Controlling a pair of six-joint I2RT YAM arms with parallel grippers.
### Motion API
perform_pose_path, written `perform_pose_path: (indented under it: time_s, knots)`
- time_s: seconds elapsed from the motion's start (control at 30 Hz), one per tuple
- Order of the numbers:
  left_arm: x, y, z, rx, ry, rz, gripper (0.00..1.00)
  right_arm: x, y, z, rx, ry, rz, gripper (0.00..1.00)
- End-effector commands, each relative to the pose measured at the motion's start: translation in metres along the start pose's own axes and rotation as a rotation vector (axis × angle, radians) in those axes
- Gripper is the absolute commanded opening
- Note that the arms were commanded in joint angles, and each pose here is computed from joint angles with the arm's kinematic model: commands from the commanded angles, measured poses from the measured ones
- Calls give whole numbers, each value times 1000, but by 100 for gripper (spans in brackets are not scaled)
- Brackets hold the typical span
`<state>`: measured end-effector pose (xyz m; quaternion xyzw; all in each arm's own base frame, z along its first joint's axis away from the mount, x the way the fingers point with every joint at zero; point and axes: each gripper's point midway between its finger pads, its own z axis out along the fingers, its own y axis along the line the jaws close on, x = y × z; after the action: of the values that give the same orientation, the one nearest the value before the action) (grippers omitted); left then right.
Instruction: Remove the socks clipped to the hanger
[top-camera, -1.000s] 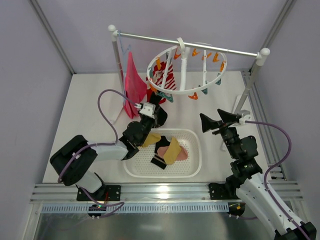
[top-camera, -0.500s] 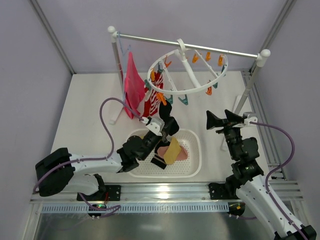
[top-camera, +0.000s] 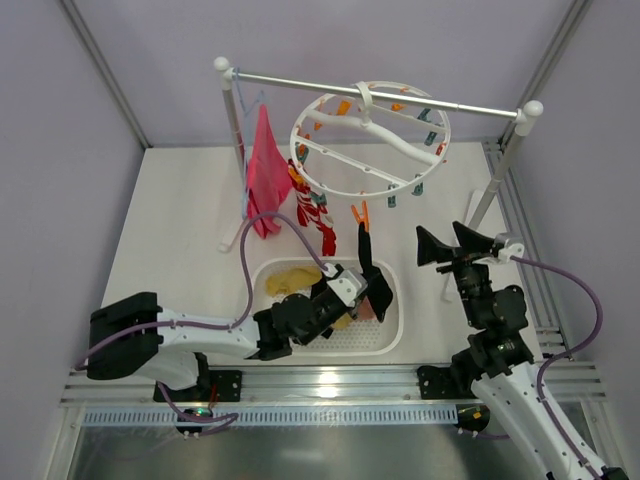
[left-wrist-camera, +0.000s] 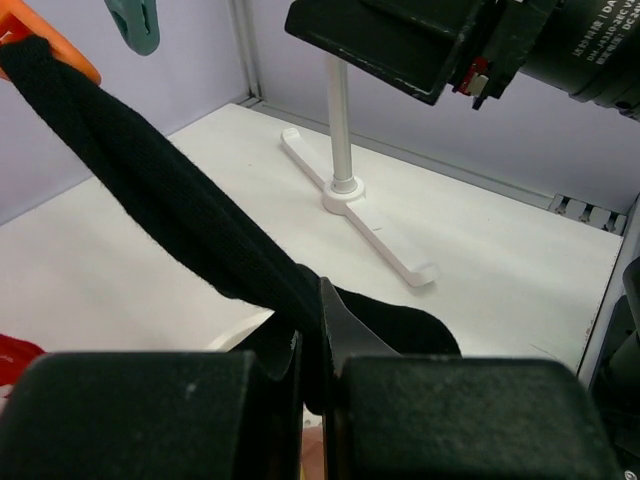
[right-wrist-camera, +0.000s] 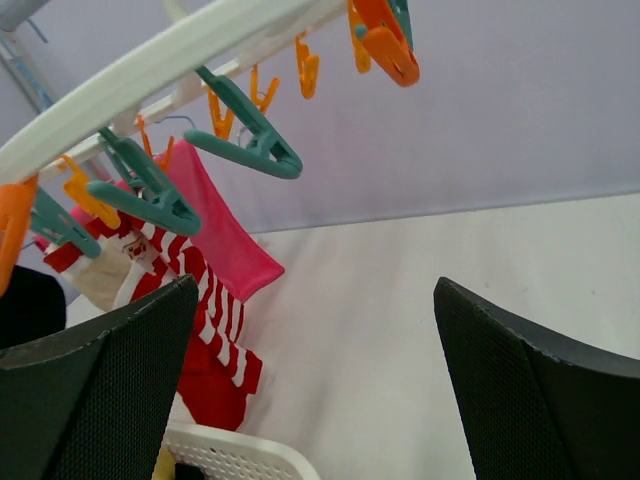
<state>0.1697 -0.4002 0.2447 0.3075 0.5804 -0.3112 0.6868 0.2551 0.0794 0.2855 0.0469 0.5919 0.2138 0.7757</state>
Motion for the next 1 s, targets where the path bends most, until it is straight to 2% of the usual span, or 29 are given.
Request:
perform_pose_path:
  time_s: [0.0,0.17,0.47,0.53,0.57,0.6,0.67,0.7,0.73,0.83,0.97]
  knots:
    - [-17,-3,-4,19,-29,4,0,-9,22,-8,-121,-15,5,100]
    - [-15,3,-10,4,-3,34,0,-22,55,-22,-285,10,27,100]
    - [-4,-1,-13,59,5,136,0,-44,78,-1,-313,105,31,100]
    - [1,-4,-14,86,8,164,0,-57,81,8,-280,116,3,100]
    - [2,-8,-14,115,5,169,0,-46,89,14,-287,166,-4,100]
    - [4,-8,-14,126,10,175,0,-41,83,20,-218,187,-31,100]
    - [7,-7,-14,144,19,180,0,-55,92,30,-177,174,-99,100]
    - [8,-9,-15,165,25,183,0,-27,115,30,-218,276,-144,100]
    - [9,-7,-16,169,29,182,0,-45,116,40,-159,251,-179,100]
    - [9,-3,-20,188,34,182,0,-37,143,56,-140,331,-249,100]
    - [6,0,-25,206,33,169,0,-34,151,66,-57,388,-340,99]
